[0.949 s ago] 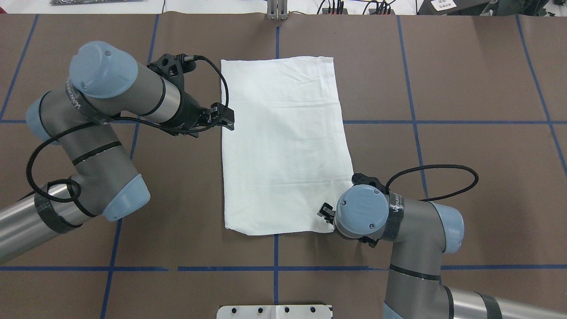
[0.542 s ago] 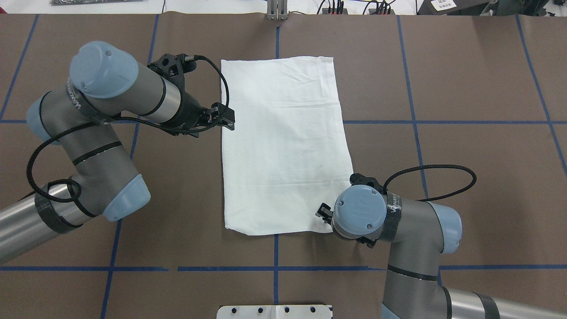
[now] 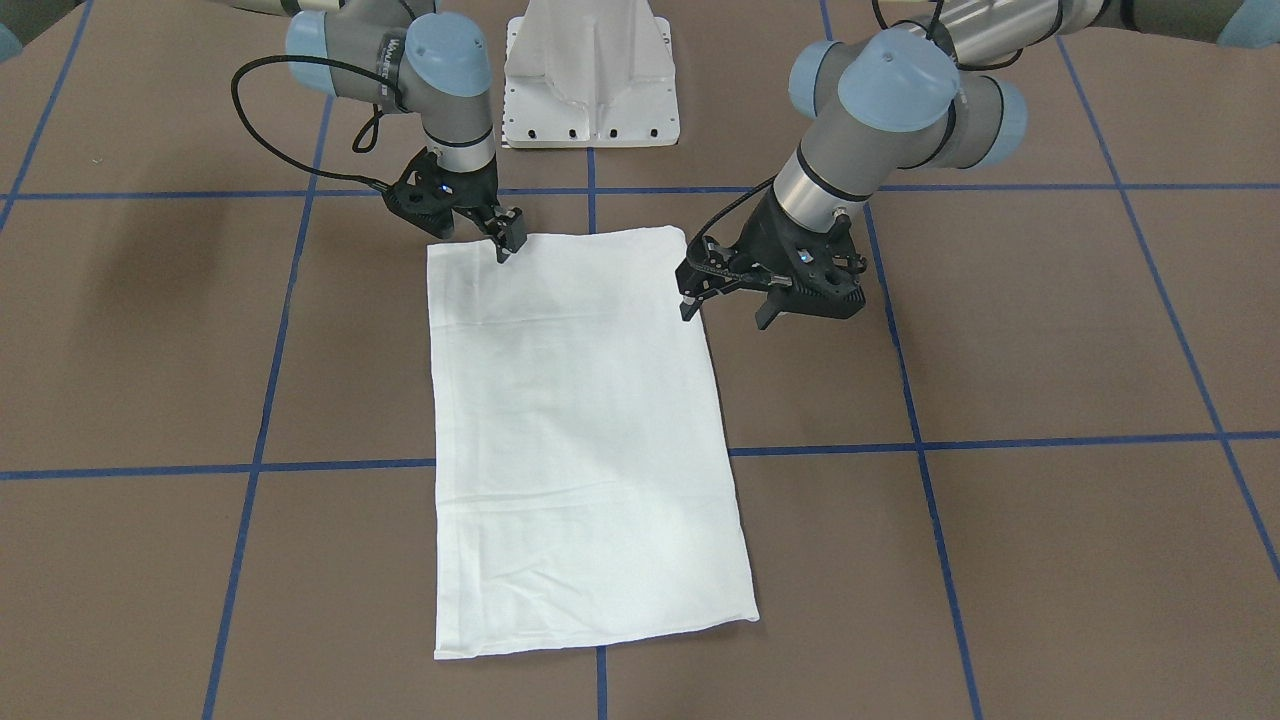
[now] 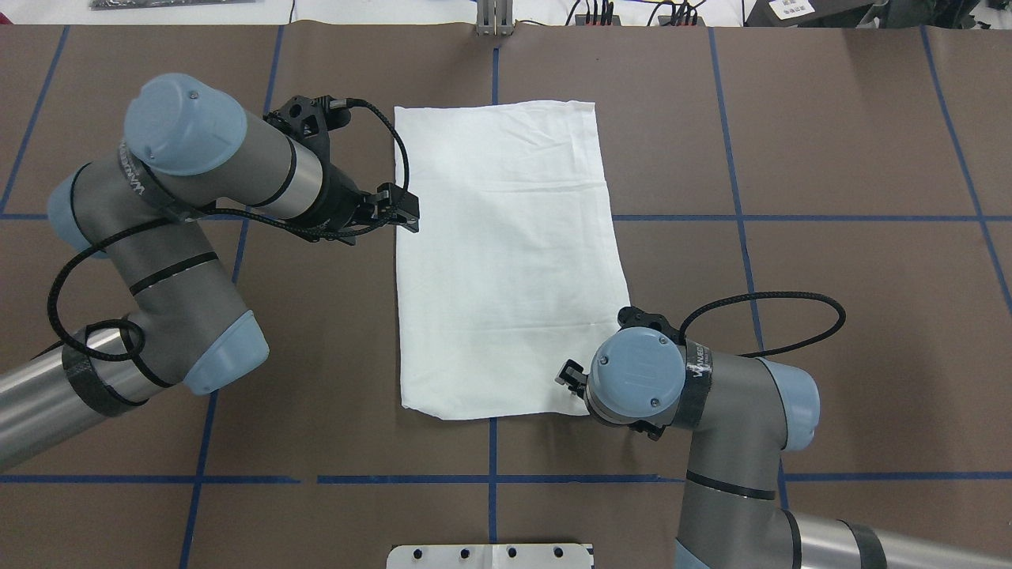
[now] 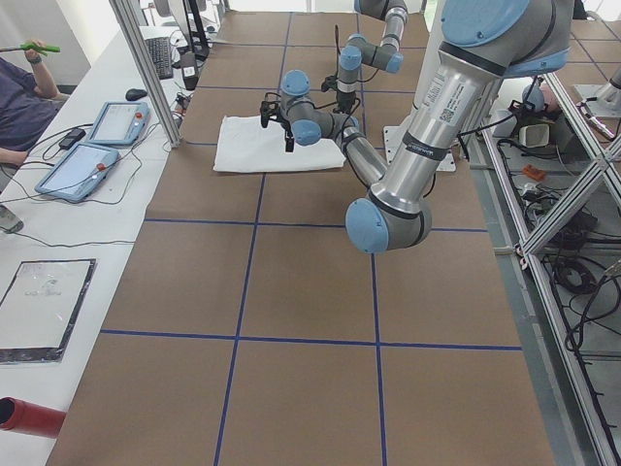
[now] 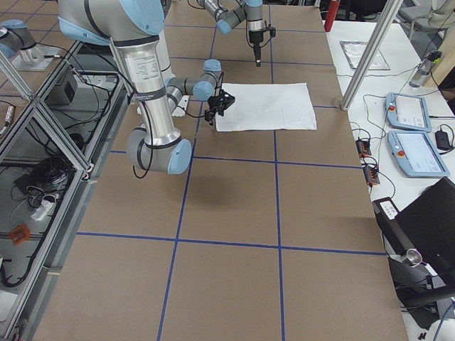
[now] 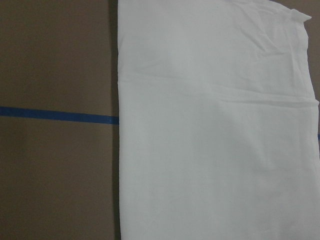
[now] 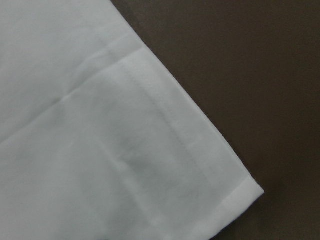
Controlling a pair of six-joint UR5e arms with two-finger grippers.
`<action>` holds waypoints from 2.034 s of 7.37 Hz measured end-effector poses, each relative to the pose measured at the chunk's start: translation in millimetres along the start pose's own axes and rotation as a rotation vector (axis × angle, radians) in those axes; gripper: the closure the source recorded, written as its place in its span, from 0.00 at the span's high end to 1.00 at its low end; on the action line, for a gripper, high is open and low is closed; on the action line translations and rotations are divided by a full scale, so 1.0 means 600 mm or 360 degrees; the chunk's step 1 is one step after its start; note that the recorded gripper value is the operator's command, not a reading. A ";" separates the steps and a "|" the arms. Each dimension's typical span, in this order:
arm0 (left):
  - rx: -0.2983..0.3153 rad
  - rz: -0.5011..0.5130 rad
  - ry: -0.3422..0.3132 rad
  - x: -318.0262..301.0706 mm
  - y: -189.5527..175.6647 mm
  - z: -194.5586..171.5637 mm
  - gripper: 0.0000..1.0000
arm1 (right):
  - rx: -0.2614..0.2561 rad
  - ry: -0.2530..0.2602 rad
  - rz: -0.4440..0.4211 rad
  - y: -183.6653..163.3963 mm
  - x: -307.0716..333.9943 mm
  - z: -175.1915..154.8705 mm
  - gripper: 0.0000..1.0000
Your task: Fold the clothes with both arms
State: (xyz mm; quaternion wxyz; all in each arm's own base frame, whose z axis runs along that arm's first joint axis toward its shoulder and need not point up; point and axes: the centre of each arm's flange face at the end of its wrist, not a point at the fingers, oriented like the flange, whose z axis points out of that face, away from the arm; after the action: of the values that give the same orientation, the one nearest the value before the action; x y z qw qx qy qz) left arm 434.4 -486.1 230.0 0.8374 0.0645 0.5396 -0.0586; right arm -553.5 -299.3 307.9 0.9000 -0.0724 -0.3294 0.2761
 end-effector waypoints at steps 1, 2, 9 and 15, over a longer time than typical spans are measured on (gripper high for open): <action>0.0000 0.0000 0.0001 0.000 0.000 0.000 1.00 | 0.0002 0.0001 -0.0001 0.000 0.000 0.002 1.00; 0.0000 0.0000 0.0000 0.000 0.000 0.000 1.00 | 0.0004 0.0002 -0.0004 -0.001 -0.001 0.004 1.00; 0.0000 -0.0001 -0.0003 -0.001 0.001 0.002 1.00 | 0.0014 0.0004 -0.0009 -0.004 0.000 0.010 0.45; -0.0004 0.0003 -0.0005 0.000 0.002 0.005 1.00 | 0.0016 -0.0037 0.0000 -0.012 -0.021 -0.010 0.00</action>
State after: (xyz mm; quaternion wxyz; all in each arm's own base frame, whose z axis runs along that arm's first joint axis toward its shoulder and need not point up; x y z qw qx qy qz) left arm 437.1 -485.7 231.5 0.8384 0.0638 0.5382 -0.0573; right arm -554.6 -312.0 298.7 0.8965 -0.0648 -0.3385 0.2784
